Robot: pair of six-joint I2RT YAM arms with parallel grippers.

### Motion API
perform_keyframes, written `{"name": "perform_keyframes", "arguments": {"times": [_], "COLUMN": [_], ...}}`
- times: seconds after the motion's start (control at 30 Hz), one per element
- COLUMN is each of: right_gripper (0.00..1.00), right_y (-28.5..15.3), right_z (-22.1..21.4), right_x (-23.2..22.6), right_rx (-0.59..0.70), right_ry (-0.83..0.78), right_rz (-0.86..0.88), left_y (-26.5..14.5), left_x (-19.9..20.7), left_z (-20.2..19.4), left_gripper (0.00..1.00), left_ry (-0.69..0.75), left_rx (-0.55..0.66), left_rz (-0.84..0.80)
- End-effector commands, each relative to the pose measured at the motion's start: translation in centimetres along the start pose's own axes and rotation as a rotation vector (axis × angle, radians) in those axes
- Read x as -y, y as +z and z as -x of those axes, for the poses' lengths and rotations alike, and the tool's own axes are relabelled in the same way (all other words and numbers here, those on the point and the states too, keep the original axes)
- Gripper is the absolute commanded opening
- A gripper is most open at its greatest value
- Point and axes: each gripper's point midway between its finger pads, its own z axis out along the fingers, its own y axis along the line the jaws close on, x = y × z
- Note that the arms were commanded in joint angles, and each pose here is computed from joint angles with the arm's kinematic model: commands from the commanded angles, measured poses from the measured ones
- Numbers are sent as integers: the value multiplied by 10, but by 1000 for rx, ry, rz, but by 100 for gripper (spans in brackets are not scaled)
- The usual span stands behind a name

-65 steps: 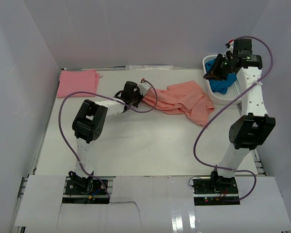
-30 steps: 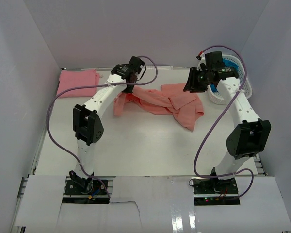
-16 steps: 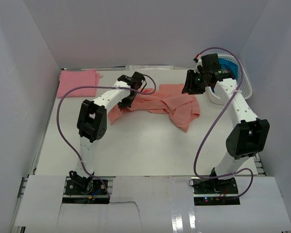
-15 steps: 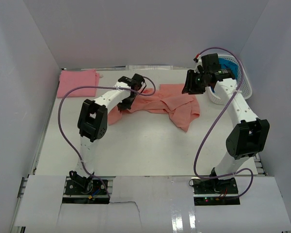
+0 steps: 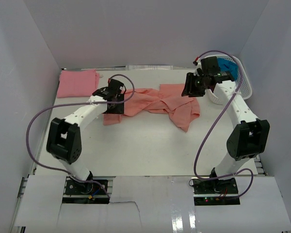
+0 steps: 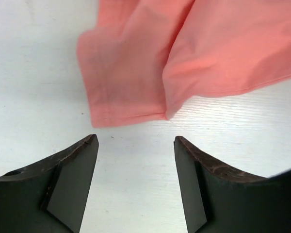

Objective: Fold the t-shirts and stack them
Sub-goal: Flatten out the tshirt

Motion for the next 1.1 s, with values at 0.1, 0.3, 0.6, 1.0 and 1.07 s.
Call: {"name": "perform_keyframes", "arguments": {"times": [0.1, 0.3, 0.6, 1.0, 1.07], "right_gripper": [50, 50, 50, 50, 50], "right_y": [-13, -11, -11, -10, -10], "right_z": [11, 6, -1, -7, -8], "right_x": [-12, -9, -10, -9, -8], "right_rx": [75, 72, 78, 76, 73], "right_ry": [-44, -44, -45, -45, -46], "right_rz": [41, 34, 50, 52, 49], "left_y": [-13, 5, 20, 62, 66], "left_x": [-3, -4, -24, -17, -16], "left_z": [5, -16, -24, -61, -61], "left_gripper": [76, 75, 71, 67, 67], "left_ry": [-154, -175, -335, -429, -446], "left_rx": [120, 61, 38, -31, -33], "left_rz": [-62, -55, -24, -42, -44]}}
